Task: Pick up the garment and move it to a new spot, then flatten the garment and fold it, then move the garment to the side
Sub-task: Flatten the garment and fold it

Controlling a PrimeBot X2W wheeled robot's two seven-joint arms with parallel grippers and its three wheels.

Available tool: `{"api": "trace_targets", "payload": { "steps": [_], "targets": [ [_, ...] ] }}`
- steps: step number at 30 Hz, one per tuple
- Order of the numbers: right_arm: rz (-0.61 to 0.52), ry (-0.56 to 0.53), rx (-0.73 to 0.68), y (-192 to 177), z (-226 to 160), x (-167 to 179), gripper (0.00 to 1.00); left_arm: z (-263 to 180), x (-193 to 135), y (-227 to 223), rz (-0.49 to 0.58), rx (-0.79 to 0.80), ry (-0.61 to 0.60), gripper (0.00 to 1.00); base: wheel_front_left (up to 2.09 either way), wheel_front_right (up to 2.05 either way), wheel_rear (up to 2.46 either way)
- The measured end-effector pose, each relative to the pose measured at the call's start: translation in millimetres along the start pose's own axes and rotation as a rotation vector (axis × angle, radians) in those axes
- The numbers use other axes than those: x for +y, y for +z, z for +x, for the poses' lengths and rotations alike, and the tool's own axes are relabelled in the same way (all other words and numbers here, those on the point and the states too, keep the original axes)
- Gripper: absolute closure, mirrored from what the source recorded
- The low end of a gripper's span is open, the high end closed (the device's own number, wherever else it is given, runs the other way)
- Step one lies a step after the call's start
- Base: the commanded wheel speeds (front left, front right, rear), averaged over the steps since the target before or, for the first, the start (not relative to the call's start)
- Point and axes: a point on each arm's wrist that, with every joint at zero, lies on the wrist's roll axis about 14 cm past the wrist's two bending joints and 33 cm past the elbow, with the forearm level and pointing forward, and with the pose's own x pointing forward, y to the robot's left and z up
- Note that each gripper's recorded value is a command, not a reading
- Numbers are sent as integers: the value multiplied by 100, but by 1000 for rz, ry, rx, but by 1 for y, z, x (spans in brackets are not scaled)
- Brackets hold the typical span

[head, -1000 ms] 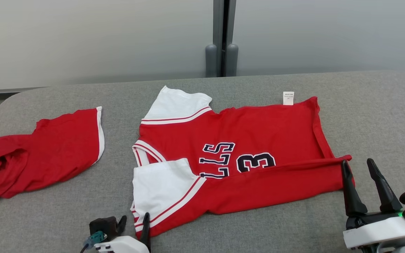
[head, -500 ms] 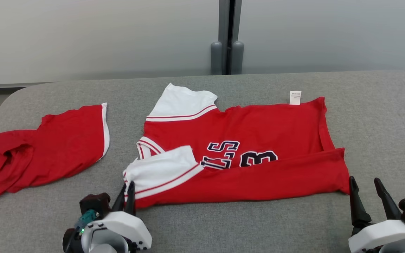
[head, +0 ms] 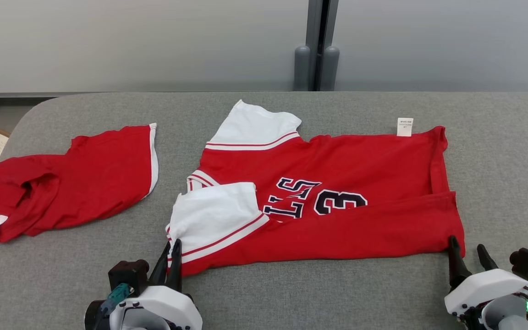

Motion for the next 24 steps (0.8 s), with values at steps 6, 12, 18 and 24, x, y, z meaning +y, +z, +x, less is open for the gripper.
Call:
{"api": "trace_targets", "payload": {
  "steps": [6, 12, 18, 24],
  "targets": [
    [80, -26, 47, -6, 13, -1, 0, 3, 0, 0, 7, 2, -4, 100, 0, 0, 0],
    [113, -4, 83, -10, 22, 9, 16, 4, 2, -1, 11, 5, -2, 100, 0, 0, 0],
    [64, 15, 51, -1, 20, 7, 100, 4, 1, -1, 15, 4, -6, 100, 0, 0, 0],
    [-30, 1, 7, 17, 12, -15, 100, 2, -7, 2, 24, -6, -38, 100, 0, 0, 0]
  ]
}}
